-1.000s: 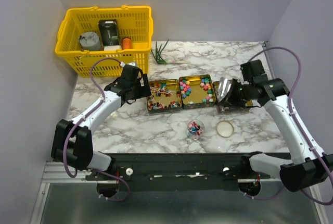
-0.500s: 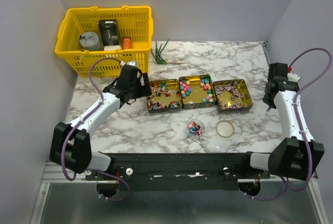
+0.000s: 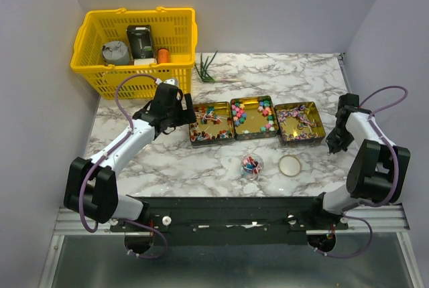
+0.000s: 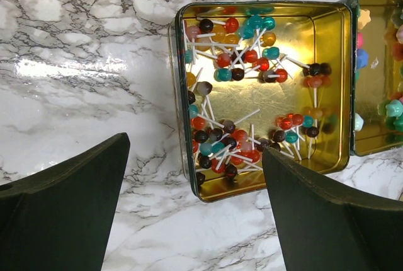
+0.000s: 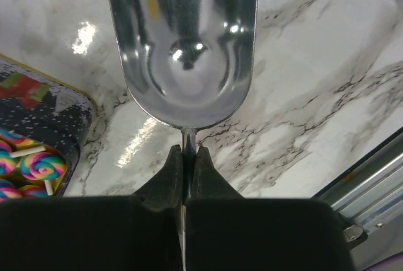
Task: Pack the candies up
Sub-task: Place the spatula at the center of the board.
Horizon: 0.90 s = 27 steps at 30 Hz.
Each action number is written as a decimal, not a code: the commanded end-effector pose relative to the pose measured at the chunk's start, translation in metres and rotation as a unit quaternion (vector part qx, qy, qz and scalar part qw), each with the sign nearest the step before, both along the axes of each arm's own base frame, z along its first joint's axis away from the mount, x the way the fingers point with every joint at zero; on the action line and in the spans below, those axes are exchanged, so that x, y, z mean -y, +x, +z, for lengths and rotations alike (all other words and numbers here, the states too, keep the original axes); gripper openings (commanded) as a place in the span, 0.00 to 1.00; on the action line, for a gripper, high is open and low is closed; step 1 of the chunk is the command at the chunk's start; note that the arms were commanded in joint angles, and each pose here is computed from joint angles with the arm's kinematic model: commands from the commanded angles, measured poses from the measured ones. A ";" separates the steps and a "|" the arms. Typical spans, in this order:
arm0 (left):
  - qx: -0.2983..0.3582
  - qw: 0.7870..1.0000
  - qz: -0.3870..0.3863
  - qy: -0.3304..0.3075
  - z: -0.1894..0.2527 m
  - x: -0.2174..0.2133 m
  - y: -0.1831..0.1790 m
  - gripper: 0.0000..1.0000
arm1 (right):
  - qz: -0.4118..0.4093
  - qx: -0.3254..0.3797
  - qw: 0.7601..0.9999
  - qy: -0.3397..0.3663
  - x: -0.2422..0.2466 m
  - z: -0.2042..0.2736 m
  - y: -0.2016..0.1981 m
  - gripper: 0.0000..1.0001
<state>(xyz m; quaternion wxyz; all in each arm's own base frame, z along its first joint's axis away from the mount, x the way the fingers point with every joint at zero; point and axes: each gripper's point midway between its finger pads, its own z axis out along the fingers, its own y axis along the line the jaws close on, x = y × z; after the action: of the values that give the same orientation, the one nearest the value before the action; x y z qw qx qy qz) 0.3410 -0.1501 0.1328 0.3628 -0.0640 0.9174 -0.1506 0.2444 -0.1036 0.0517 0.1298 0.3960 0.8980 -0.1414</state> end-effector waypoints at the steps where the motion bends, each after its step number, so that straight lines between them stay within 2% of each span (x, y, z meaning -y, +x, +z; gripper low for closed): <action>1: 0.010 1.000 -0.005 -0.005 0.004 0.001 0.000 0.99 | -0.022 0.008 0.999 0.024 -0.007 -0.016 0.001 0.01; 7: 0.008 1.000 -0.006 -0.004 0.003 0.002 0.002 0.99 | -0.018 -0.004 1.000 0.025 -0.008 -0.022 -0.005 0.02; 10: 0.010 1.000 -0.003 -0.004 0.004 0.001 0.002 0.99 | -0.015 -0.004 1.000 0.024 -0.009 -0.019 -0.007 0.10; 17: 0.011 1.000 0.000 -0.012 0.003 0.002 0.001 0.99 | 0.013 0.054 0.998 0.012 -0.009 0.017 -0.001 0.47; 23: 0.004 1.000 0.001 -0.021 -0.001 0.005 0.000 0.99 | 0.036 0.102 0.994 0.019 -0.017 0.052 0.000 0.59; 27: 0.003 1.000 -0.001 -0.024 -0.001 0.006 -0.002 0.99 | 0.107 0.150 0.981 0.055 -0.051 0.076 0.005 0.63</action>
<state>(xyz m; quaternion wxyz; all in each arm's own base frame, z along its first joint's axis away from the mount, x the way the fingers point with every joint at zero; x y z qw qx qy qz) 0.3399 -0.1523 0.1290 0.3601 -0.0697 0.9168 -0.1582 0.2453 -0.0846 0.1043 0.2308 0.3780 0.8934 -0.0760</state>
